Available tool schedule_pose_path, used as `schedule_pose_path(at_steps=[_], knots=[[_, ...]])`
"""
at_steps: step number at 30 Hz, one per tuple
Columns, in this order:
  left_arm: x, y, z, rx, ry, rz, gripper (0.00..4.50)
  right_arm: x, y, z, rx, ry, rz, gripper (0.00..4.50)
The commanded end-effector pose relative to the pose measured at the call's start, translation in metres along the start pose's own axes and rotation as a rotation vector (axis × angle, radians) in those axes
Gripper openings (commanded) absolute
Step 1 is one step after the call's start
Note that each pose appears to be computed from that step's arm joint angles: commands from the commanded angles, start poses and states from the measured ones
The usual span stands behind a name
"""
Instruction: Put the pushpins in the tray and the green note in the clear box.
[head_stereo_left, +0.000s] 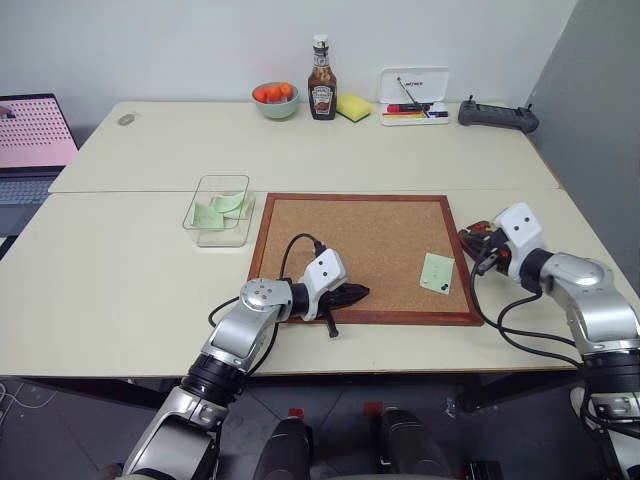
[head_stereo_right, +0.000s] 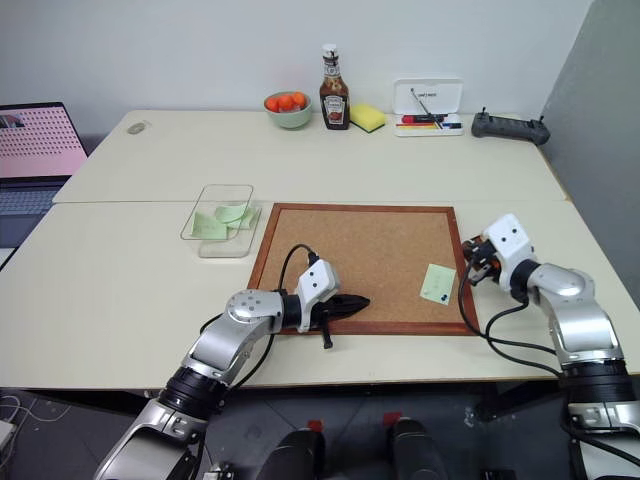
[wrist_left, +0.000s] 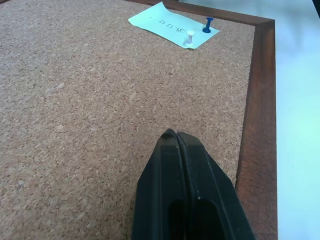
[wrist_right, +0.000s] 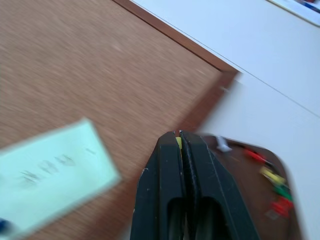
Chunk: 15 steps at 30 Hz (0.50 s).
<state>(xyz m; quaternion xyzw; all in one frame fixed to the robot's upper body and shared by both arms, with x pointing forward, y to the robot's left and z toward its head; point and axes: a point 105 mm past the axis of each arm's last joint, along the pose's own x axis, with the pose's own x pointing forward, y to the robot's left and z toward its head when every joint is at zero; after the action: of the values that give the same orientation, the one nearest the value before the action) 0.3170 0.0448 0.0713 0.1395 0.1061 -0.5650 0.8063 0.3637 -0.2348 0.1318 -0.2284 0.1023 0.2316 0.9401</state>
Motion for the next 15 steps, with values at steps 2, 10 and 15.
schedule_pose_path(at_steps=[2, 10, 15], knots=[[0.005, -0.017, -0.021, -0.022, 0.074, -0.068, 0.0, 0.004, -0.027, 0.003, -0.227, 0.041, -0.139, 0.02], [0.005, -0.019, -0.021, -0.023, 0.071, -0.064, 0.0, 0.011, -0.039, -0.009, -0.354, 0.098, -0.193, 0.59], [0.004, -0.02, -0.022, -0.025, 0.07, -0.062, 0.0, 0.011, -0.041, -0.013, -0.358, 0.11, -0.202, 1.65]])
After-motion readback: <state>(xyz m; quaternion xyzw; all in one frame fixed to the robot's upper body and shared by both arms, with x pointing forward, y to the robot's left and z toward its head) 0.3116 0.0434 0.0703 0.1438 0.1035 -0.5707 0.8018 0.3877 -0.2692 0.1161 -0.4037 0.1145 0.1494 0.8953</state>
